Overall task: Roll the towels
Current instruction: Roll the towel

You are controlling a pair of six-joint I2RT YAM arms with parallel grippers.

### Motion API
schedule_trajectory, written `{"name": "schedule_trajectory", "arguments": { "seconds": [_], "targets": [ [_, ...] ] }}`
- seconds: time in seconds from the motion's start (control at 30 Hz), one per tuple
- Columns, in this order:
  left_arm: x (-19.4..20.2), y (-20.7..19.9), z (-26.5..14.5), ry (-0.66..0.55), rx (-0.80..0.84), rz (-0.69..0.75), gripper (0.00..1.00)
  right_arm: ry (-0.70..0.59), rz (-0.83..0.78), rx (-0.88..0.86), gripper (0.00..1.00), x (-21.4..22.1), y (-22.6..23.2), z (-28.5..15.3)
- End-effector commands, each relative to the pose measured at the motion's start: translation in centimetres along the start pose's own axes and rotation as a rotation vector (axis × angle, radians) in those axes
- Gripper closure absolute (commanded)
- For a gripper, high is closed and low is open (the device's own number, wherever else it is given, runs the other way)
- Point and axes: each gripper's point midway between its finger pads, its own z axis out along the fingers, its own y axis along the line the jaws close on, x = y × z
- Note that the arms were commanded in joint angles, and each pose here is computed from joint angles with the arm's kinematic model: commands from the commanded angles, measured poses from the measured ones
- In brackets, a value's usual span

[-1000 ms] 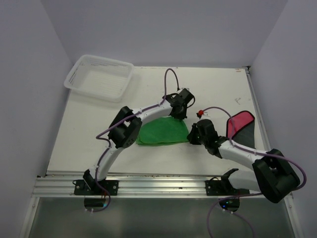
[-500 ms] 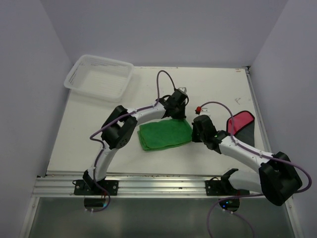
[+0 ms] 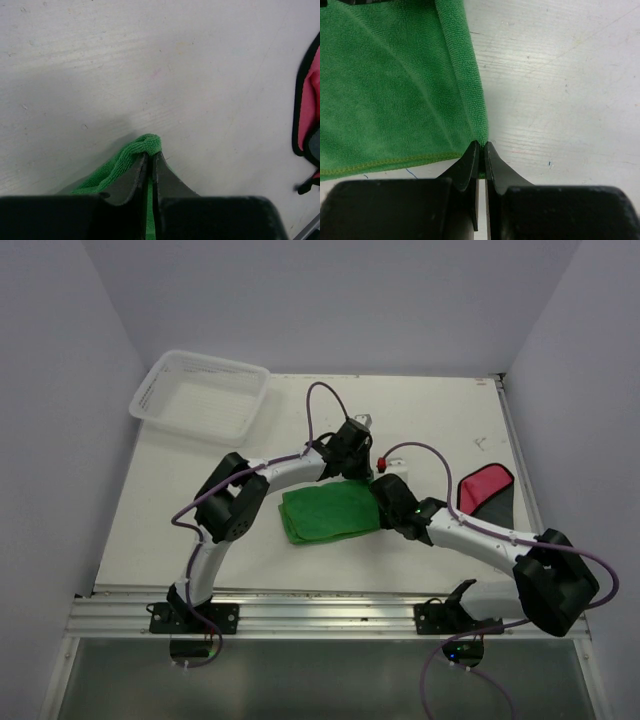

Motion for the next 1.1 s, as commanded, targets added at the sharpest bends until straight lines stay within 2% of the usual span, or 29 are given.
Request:
{"name": "schedule_trajectory", "arguments": {
  "seconds": [0.0, 0.7, 1.07],
  "targets": [
    [-5.4, -0.1, -2.3, -0.159, 0.011, 0.001, 0.99, 0.039, -0.076, 0.116, 1.0, 0.8, -1.6, -0.5],
    [-4.3, 1.7, -4.0, -0.161, -0.002, 0.011, 1.0, 0.036, -0.243, 0.163, 1.0, 1.7, 0.9, -0.3],
    [-2.7, 4.7, -3.4, -0.144, -0.051, -0.005, 1.0, 0.007, -0.305, 0.139, 0.99, 1.4, 3.3, -0.3]
  ]
}}
